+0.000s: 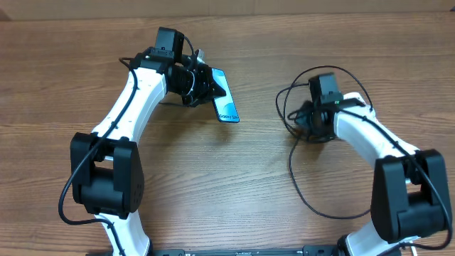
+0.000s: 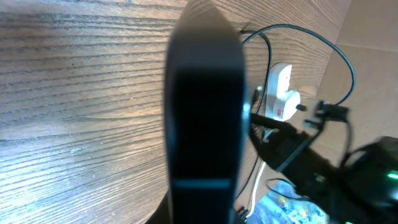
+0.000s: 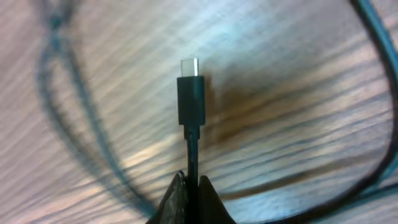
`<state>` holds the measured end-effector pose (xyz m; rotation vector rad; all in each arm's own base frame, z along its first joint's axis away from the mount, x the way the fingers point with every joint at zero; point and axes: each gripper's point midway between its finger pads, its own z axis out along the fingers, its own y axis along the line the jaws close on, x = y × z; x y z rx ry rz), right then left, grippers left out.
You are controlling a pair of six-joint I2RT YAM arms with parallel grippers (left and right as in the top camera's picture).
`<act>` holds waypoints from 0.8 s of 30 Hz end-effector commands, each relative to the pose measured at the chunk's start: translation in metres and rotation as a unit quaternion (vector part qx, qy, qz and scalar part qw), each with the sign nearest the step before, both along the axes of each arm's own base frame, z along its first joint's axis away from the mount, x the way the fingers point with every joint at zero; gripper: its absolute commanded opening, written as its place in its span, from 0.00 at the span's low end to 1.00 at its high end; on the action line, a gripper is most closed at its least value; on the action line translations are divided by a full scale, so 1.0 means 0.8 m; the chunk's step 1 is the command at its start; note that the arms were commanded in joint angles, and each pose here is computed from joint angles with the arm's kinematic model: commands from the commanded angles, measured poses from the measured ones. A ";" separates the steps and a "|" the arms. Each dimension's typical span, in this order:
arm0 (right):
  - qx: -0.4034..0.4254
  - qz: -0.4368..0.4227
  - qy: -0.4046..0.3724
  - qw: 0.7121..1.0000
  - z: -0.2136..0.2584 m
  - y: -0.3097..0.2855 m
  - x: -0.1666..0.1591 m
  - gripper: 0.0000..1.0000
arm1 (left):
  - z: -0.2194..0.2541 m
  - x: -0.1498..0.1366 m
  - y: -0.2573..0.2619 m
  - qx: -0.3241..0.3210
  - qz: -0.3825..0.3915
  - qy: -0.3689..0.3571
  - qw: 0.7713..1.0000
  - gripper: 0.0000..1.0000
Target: Plug charger to phone and switch on socket
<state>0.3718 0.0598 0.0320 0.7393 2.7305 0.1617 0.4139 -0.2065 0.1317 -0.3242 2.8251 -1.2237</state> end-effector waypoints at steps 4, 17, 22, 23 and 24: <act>0.098 0.129 -0.052 0.986 0.109 0.058 -0.006 0.04 | 0.054 0.025 -0.013 -0.076 -0.013 -0.073 0.994 0.04; 0.153 0.472 -0.052 0.867 0.132 0.227 -0.117 0.04 | 0.133 0.050 0.022 -0.284 -0.091 -0.168 0.940 0.04; 0.155 0.491 -0.110 0.850 0.148 0.253 -0.100 0.04 | 0.126 0.045 0.009 -0.290 -0.107 -0.163 0.937 0.04; 0.157 0.491 -0.121 0.848 0.152 0.257 -0.095 0.04 | 0.127 0.043 0.005 -0.290 -0.115 -0.171 0.935 0.04; 0.158 0.491 -0.126 0.848 0.154 0.258 -0.093 0.04 | 0.127 0.042 0.003 -0.290 -0.119 -0.175 0.934 0.04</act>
